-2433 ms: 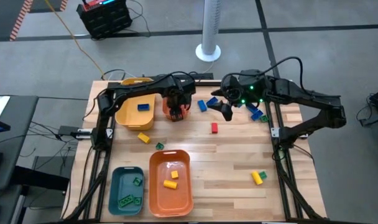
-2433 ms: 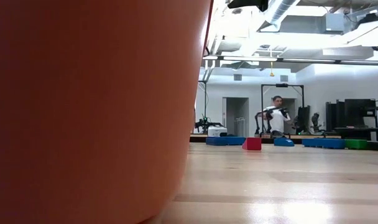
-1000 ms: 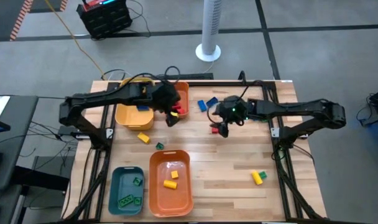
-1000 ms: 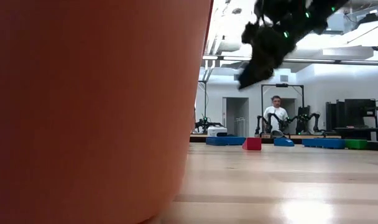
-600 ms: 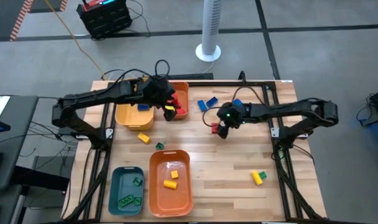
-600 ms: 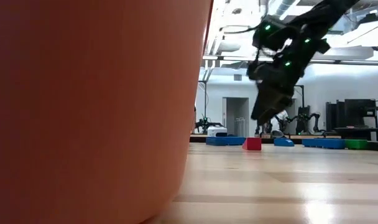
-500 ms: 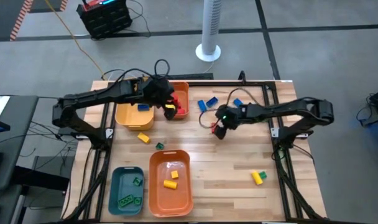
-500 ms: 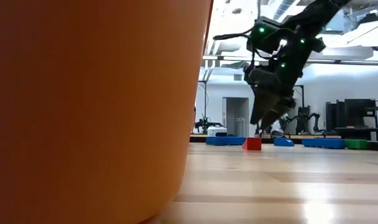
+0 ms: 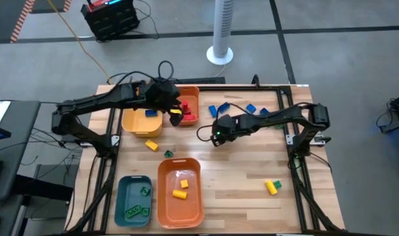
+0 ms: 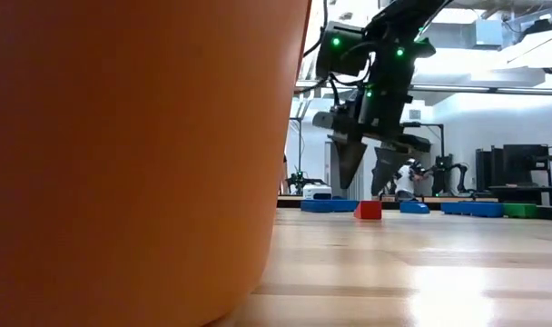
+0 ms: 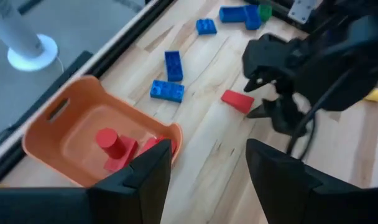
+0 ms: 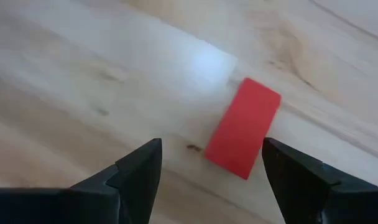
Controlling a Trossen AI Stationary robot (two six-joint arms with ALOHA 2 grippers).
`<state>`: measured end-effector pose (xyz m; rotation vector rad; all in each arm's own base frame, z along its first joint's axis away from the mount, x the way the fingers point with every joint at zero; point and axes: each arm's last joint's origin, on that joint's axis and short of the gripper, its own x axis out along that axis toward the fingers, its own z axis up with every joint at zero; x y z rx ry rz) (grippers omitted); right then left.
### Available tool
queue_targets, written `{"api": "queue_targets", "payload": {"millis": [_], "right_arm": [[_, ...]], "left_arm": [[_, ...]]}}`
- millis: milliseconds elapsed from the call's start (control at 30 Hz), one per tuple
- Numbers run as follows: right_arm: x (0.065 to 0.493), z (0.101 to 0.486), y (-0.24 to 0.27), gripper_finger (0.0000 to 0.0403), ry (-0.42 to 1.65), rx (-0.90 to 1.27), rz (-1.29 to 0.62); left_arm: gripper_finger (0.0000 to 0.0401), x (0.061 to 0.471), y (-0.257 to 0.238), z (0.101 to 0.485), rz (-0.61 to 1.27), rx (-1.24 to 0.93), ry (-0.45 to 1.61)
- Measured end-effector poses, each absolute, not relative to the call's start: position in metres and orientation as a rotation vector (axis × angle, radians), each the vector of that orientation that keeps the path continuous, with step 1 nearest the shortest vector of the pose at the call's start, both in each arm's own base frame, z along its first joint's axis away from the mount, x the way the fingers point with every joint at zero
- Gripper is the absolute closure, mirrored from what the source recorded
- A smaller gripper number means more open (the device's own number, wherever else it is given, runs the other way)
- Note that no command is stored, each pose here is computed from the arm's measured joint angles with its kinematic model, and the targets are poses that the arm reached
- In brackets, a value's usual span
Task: Sort blocks
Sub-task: Put the red block into the top orange bin
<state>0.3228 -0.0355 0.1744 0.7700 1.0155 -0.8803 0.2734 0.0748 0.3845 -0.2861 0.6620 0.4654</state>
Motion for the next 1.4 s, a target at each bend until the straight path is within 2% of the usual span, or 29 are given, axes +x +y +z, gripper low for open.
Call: {"api": "queue_targets", "payload": {"millis": [300, 667, 800, 1033, 1233, 1400], "right_arm": [[0.326, 0.152, -0.021, 0.0117, 1.046, 0.738, -0.975], [0.330, 0.139, -0.017, 0.0133, 1.084, 0.685, -0.954], [0.330, 0.140, -0.018, 0.0166, 1.096, 0.654, -0.929], [0.331, 0.148, -0.023, 0.0251, 1.110, 0.556, -0.830], [0.325, 0.184, -0.039, 0.0322, 1.041, 0.458, -0.698], [0.311, 0.216, -0.058, 0.0358, 0.995, 0.444, -0.574]], "left_arm": [[0.0200, 0.247, 0.078, 0.405, 0.485, -0.254, 0.592], [0.0200, 0.246, 0.077, 0.402, 0.481, -0.246, 0.629], [0.0200, 0.246, 0.077, 0.402, 0.481, -0.245, 0.629], [0.0200, 0.244, 0.077, 0.400, 0.471, -0.215, 0.658], [0.0200, 0.243, 0.077, 0.397, 0.432, -0.113, 0.713], [0.0200, 0.244, 0.077, 0.397, 0.424, -0.091, 0.717]]}}
